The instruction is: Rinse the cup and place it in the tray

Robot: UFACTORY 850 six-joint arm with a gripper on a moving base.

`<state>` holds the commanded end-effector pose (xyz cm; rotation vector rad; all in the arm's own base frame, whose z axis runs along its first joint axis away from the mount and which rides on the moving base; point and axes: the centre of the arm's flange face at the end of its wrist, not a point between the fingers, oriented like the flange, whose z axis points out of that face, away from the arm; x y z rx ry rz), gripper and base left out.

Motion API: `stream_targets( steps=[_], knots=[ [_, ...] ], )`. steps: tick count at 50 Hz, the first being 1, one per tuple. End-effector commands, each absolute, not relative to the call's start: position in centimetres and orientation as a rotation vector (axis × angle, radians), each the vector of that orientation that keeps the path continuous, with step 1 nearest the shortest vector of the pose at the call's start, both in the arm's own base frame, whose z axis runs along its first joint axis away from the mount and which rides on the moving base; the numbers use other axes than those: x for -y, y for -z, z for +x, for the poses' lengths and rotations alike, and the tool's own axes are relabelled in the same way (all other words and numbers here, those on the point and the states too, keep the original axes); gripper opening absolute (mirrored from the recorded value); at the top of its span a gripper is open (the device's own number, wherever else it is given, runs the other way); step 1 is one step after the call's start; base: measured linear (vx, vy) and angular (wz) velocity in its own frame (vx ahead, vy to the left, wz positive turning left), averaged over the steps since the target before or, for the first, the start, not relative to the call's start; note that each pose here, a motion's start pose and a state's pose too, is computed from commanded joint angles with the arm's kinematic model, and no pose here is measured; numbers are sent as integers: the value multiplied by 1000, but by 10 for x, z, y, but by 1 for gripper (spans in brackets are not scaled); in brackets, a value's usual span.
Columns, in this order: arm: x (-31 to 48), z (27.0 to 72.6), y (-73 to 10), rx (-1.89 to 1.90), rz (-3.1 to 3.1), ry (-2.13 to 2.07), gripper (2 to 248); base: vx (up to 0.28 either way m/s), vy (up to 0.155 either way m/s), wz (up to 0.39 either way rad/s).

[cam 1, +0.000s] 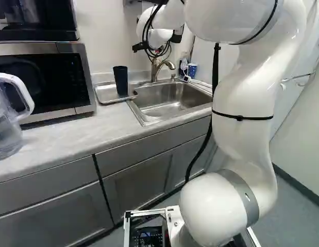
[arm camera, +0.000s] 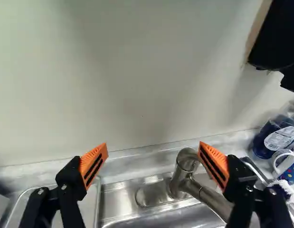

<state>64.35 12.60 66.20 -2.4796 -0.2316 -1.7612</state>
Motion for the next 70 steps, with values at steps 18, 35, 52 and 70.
stream_targets(
  steps=[18,35,52,70],
  knots=[
    [-125,645,-665,222,-2451,1809,247,0,0,0],
    [-122,642,-671,200,-2399,1897,247,0,0,0],
    [-107,614,-674,183,-2416,1894,247,0,0,0],
    [-88,581,-676,158,-2436,1893,247,0,0,0]
  ],
)
